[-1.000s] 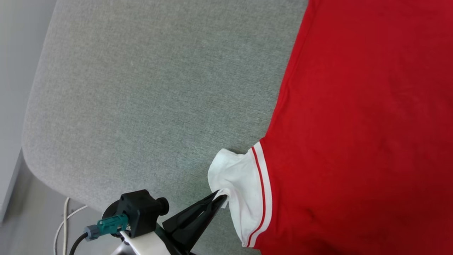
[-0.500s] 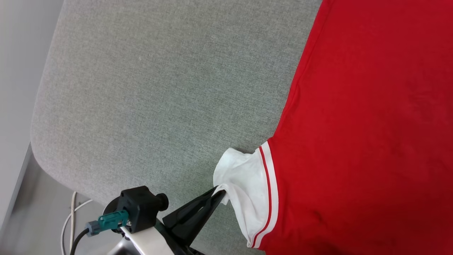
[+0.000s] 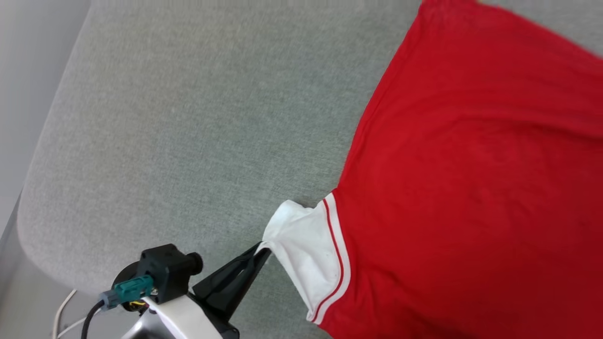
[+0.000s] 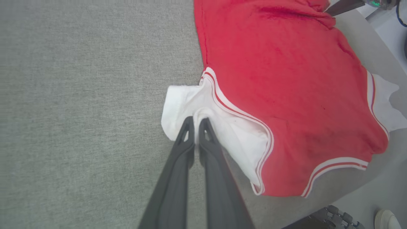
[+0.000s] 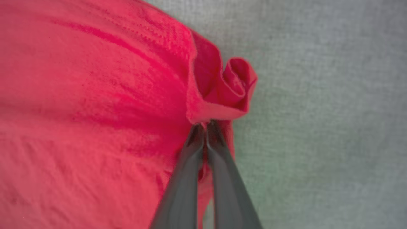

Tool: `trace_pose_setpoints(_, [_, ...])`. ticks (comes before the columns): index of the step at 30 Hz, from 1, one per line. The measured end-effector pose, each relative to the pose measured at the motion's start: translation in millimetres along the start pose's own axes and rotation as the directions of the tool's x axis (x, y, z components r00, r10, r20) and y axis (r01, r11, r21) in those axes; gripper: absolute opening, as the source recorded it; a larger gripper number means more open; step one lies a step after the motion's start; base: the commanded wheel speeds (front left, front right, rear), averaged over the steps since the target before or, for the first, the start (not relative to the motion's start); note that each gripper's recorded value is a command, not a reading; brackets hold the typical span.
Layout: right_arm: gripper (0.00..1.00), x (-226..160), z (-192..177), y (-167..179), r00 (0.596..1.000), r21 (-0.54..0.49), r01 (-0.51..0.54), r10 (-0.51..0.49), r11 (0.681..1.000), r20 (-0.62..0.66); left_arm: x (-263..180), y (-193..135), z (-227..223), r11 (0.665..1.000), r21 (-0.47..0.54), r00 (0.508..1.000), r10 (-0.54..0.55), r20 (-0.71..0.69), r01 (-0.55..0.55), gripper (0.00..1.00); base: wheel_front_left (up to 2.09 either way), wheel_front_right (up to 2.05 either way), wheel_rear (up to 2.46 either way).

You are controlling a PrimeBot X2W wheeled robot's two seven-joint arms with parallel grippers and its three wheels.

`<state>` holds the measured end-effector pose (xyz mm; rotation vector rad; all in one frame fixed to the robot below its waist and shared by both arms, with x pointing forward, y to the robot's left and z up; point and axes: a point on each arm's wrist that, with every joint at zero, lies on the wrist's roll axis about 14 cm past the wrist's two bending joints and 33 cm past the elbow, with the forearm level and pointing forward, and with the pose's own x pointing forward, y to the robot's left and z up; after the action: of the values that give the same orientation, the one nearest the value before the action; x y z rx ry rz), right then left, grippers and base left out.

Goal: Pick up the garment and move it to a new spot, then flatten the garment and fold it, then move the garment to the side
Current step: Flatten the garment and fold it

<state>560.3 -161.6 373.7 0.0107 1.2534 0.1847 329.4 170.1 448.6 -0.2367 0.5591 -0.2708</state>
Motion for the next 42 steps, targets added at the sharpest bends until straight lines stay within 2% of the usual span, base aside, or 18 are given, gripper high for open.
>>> trace_pose_setpoints(6, [0.0, -35, -47, -16, 1.0, 0.01, 0.005, -0.005, 1.0, -0.013, -10, -4, 5, 1.0, 0.014, 0.999, -0.009, 0.035, 0.008, 0.0, 0.0, 0.0, 0.0])
trace_pose_setpoints(11, [0.0, -69, -86, -27, 1.0, 0.036, -0.009, 0.008, 0.999, 0.03, -17, -7, 10, 1.0, 0.018, 0.997, -0.015, 0.075, 0.014, 0.0, 0.0, 0.0, 0.0])
trace_pose_setpoints(19, [0.0, -112, -159, -40, 0.996, 0.121, -0.034, 0.024, 0.992, 0.085, -20, -15, 24, 0.999, 0.032, 0.986, -0.042, 0.159, 0.038, 0.0, 0.0, 0.0, 0.0])
trace_pose_setpoints(28, [0.0, -131, -244, -42, 0.999, 0.194, -0.03, 0.024, 0.981, 0.033, -21, -23, 44, 0.997, 0.045, 0.968, -0.075, 0.238, 0.066, 0.0, 0.0, 0.0, 0.0])
trace_pose_setpoints(31, [0.0, -129, -261, -40, 0.999, 0.215, -0.034, 0.03, 0.976, 0.021, -21, -28, 45, 0.995, 0.053, 0.966, -0.091, 0.241, 0.08, 0.0, 0.0, 0.0, 0.0])
trace_pose_setpoints(35, [0.01, -128, -265, -36, 0.999, 0.216, -0.051, 0.045, 0.975, 0.03, -21, -32, 44, 0.994, 0.055, 0.966, -0.101, 0.239, 0.091, 0.0, 0.0, 0.0, 0.0])
trace_pose_setpoints(36, [0.96, -127, -263, -34, 0.998, 0.204, -0.057, 0.051, 0.977, 0.038, -22, -32, 43, 0.994, 0.055, 0.966, -0.102, 0.237, 0.092, 0.0, 0.0, 0.0, 0.0])
trace_pose_setpoints(37, [1.0, -128, -261, -32, 0.998, 0.184, -0.061, 0.054, 0.981, 0.045, -22, -33, 42, 0.994, 0.054, 0.966, -0.103, 0.236, 0.093, 0.0, 0.0, 0.0, 0.0])
trace_pose_setpoints(42, [1.0, -135, -238, -32, 0.994, 0.117, -0.071, 0.059, 0.991, 0.097, -24, -34, 40, 0.994, 0.05, 0.967, -0.104, 0.233, 0.094, 0.0, 0.0, 0.0, 0.0])
